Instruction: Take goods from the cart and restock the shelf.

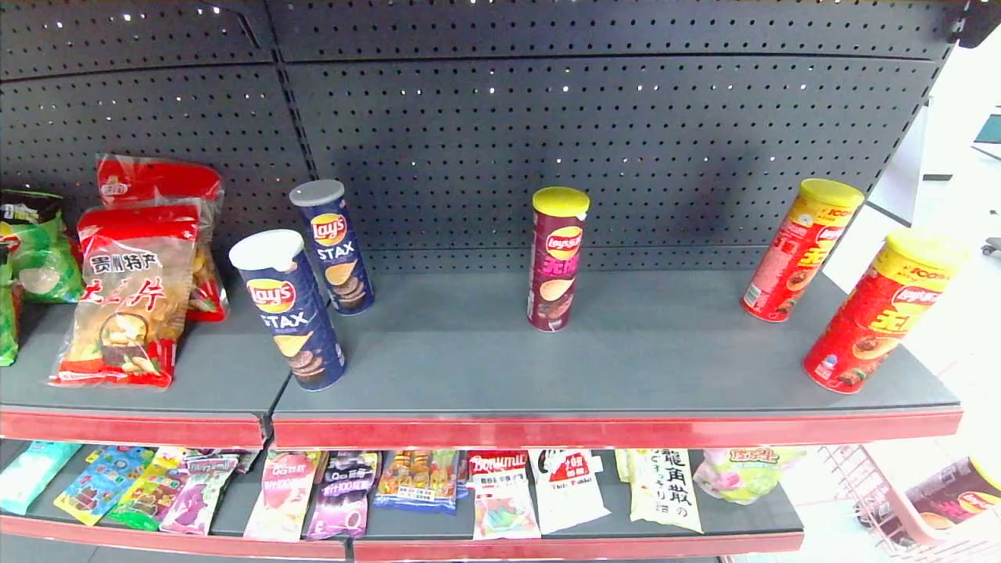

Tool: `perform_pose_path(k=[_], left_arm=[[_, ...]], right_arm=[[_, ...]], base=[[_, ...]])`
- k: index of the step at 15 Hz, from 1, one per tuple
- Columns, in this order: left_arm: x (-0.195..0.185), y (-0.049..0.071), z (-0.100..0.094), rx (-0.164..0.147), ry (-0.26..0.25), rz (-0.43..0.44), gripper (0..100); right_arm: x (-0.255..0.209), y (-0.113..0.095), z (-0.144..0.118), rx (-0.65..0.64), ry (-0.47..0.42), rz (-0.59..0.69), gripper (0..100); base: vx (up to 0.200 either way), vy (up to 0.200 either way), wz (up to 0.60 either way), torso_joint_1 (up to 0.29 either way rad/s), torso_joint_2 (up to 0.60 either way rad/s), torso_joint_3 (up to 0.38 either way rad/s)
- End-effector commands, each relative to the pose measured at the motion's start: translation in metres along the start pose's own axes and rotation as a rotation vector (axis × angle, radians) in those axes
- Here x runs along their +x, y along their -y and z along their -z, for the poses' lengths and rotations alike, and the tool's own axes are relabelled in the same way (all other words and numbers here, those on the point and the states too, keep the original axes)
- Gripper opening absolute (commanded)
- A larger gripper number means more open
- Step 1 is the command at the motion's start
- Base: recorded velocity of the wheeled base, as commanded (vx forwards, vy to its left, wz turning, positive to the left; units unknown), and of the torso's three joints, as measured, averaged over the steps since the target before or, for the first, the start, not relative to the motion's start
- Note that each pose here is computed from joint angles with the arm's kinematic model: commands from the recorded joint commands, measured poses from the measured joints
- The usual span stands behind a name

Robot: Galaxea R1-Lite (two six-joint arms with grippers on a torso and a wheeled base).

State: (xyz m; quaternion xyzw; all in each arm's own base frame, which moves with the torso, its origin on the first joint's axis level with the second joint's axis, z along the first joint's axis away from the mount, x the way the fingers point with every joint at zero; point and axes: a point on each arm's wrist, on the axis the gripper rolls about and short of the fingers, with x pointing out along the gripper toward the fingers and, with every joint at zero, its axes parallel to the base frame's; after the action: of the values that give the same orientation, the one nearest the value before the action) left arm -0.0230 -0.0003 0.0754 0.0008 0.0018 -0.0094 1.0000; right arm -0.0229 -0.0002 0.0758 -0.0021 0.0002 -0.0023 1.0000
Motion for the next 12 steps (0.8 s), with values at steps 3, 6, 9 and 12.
perform_pose_path(k=[3, 6, 9, 12], left_arm=[[0.0000, 0.0000, 0.0001, 0.000, -0.001, 0.000, 100], [0.0000, 0.0000, 0.0001, 0.001, -0.001, 0.000, 100], [0.0000, 0.0000, 0.0001, 0.003, -0.001, 0.000, 100], [0.0000, 0.0000, 0.0001, 0.003, -0.001, 0.000, 100]], right_arm=[[0.0000, 0.0000, 0.0000, 0.000, 0.000, 0.000, 100], [0.0000, 0.0000, 0.0002, 0.000, -0.001, 0.000, 100], [0.0000, 0.0000, 0.0000, 0.000, 0.000, 0.000, 100], [0.0000, 0.0000, 0.0000, -0.002, 0.000, 0.000, 100]], base=[[0.000, 0.000, 0.00, 0.000, 0.00, 0.000], [0.000, 0.000, 0.00, 0.000, 0.00, 0.000], [0.000, -0.200, 0.00, -0.004, 0.00, 0.002], [0.000, -0.200, 0.00, 0.007, 0.00, 0.001]])
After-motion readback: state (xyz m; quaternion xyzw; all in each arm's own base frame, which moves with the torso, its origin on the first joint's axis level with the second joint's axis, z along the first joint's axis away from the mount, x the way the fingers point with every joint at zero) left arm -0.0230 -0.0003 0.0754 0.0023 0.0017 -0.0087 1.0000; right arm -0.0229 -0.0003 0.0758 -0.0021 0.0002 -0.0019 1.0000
